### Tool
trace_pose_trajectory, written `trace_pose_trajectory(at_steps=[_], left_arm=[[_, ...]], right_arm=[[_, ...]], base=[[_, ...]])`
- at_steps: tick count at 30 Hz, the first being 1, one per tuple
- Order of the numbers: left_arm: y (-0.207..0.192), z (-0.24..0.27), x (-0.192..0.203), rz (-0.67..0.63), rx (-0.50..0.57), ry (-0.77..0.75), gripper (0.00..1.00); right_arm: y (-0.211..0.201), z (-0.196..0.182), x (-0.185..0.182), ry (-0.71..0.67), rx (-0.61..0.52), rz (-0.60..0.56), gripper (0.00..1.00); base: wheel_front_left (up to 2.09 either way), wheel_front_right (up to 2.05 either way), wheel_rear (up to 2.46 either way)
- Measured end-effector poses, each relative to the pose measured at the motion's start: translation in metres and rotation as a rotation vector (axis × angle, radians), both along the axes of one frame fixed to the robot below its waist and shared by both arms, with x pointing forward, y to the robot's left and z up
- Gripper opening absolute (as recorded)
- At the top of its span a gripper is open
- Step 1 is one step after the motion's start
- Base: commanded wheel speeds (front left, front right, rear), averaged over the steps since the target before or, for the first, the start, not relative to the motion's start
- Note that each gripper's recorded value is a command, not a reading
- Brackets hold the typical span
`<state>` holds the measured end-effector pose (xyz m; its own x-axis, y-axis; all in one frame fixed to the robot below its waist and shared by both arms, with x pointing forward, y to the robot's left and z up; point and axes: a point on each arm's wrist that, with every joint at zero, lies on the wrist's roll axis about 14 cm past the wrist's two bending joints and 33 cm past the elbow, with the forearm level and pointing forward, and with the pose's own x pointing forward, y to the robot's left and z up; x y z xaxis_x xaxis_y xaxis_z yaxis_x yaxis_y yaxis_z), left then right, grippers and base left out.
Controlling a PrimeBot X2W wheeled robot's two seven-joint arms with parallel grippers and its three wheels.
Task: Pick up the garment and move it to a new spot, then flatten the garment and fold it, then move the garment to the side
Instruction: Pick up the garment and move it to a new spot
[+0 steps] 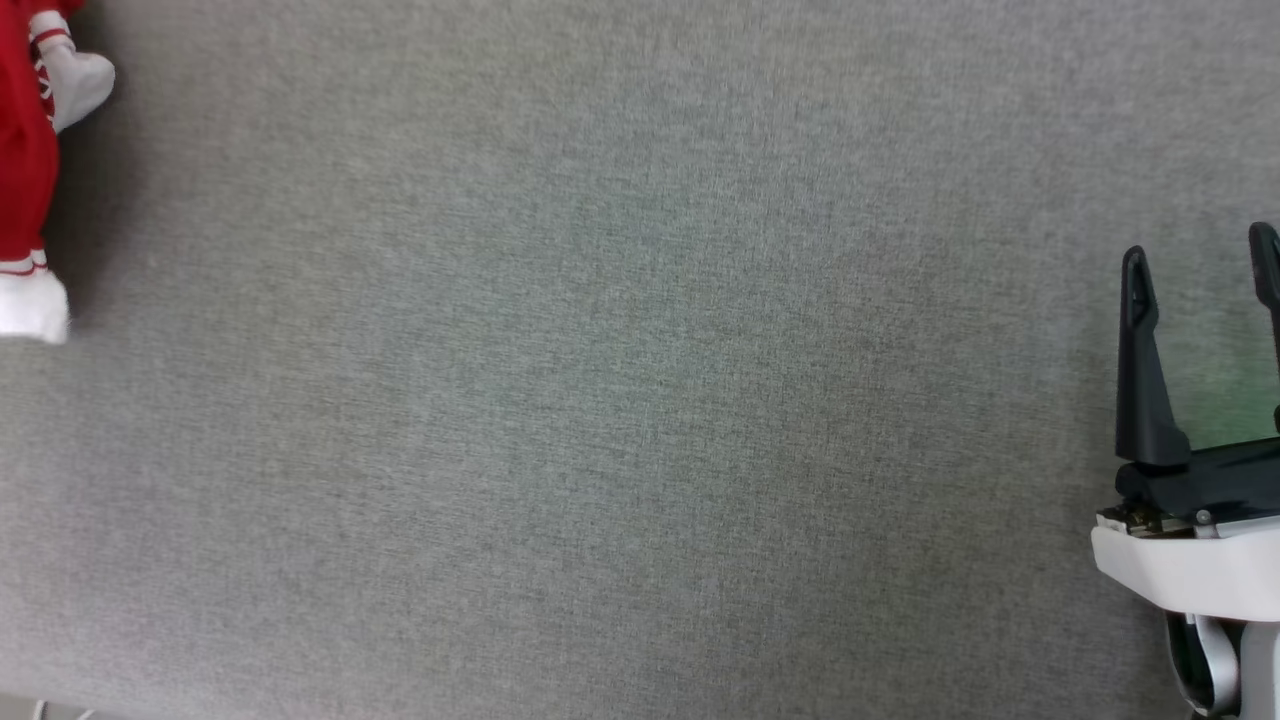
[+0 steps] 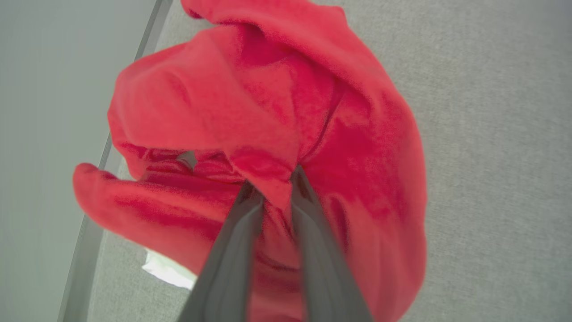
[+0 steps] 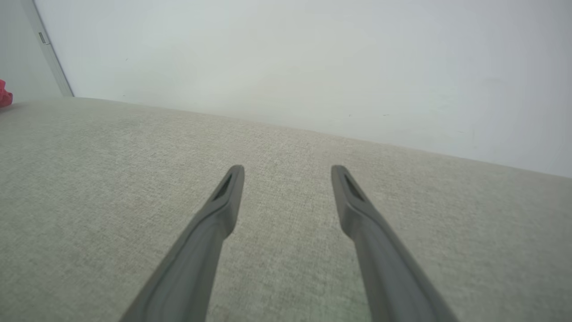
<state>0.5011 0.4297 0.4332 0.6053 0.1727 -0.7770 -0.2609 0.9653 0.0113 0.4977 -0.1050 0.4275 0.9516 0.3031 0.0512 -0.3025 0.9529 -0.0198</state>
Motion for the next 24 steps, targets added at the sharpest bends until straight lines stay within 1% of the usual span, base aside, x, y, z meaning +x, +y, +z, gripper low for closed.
trace_pose_trajectory(at_steps=[6,9,11,13,19,24], left_arm=[[-0.016,0.065,0.015,-0.114,0.066,-0.123,0.00],[-0.026,0.100,0.021,-0.180,0.120,-0.180,0.00],[-0.037,0.123,0.027,-0.219,0.129,-0.230,0.00],[-0.050,0.140,0.029,-0.273,0.161,-0.247,0.00],[-0.104,0.184,0.045,-0.427,0.180,-0.333,0.00],[-0.159,0.200,0.059,-0.563,0.166,-0.378,0.00]], right_arm=[[0.001,0.031,-0.008,-0.046,0.031,-0.015,1.00],[0.000,0.045,-0.015,-0.064,0.043,-0.025,1.00],[-0.002,0.056,-0.019,-0.082,0.051,-0.033,1.00],[-0.005,0.065,-0.023,-0.099,0.057,-0.042,1.00],[-0.019,0.085,-0.038,-0.124,0.073,-0.080,1.00],[-0.037,0.097,-0.049,-0.140,0.088,-0.128,1.00]], base=[[0.00,0.00,0.00],[0.00,0.00,0.00],[0.00,0.00,0.00],[0.00,0.00,0.00],[0.00,0.00,0.00],[0.00,0.00,0.00]])
